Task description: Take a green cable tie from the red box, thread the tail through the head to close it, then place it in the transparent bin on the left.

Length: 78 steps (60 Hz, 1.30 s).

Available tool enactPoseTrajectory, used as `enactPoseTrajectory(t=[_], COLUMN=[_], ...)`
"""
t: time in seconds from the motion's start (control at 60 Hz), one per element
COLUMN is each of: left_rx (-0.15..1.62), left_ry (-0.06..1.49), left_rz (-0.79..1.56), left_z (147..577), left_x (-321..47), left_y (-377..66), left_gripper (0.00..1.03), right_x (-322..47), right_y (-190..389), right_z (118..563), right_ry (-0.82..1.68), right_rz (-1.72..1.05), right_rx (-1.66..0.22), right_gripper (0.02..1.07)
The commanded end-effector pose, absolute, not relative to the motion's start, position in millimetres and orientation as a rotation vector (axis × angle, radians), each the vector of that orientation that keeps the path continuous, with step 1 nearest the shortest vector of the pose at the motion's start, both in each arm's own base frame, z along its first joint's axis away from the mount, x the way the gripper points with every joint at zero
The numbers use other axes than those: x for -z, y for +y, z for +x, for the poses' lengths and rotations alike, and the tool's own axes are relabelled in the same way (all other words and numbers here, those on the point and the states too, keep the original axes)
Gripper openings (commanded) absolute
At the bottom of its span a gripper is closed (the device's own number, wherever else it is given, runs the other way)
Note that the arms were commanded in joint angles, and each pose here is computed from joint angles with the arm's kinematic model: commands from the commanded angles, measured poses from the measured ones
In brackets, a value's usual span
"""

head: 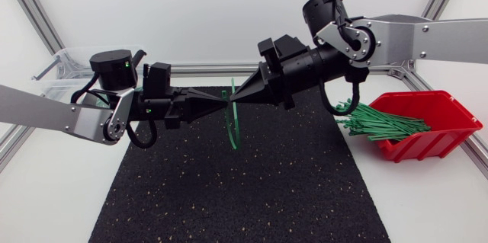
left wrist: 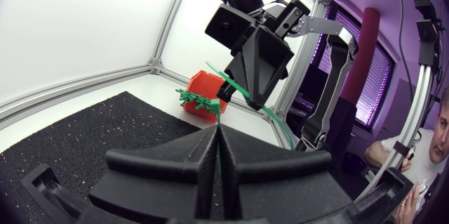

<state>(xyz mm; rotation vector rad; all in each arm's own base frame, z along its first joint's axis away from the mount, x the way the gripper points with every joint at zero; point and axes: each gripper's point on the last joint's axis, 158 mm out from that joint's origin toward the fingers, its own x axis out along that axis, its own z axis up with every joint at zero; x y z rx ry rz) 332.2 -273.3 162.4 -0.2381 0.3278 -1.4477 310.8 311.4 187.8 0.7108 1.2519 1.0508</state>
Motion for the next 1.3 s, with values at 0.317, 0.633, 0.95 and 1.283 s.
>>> enactPoseTrajectory(t=[0.317, 0.633, 0.95, 1.283], left_rx=[1.413, 1.410, 1.422, 1.435], left_ry=[0.341, 0.318, 0.325, 0.329], left_rz=[-0.265, -0.254, -0.256, -0.257], left_z=[331, 330, 328, 324], left_x=[-156, -162, -161, -160], left_y=[-259, -256, -261, -265], left_gripper=[0.04, 0.04, 0.04, 0.04], right_x=[-200, -180, -209, -203], right_y=[320, 318, 313, 335], right_z=[285, 309, 265, 239], right_ry=[1.232, 0.977, 1.316, 1.485], right_rz=[0.795, 0.609, 0.904, 0.924], right_rx=[-1.093, -1.067, -1.125, -1.145], right_gripper=[0.08, 0.08, 0.08, 0.08])
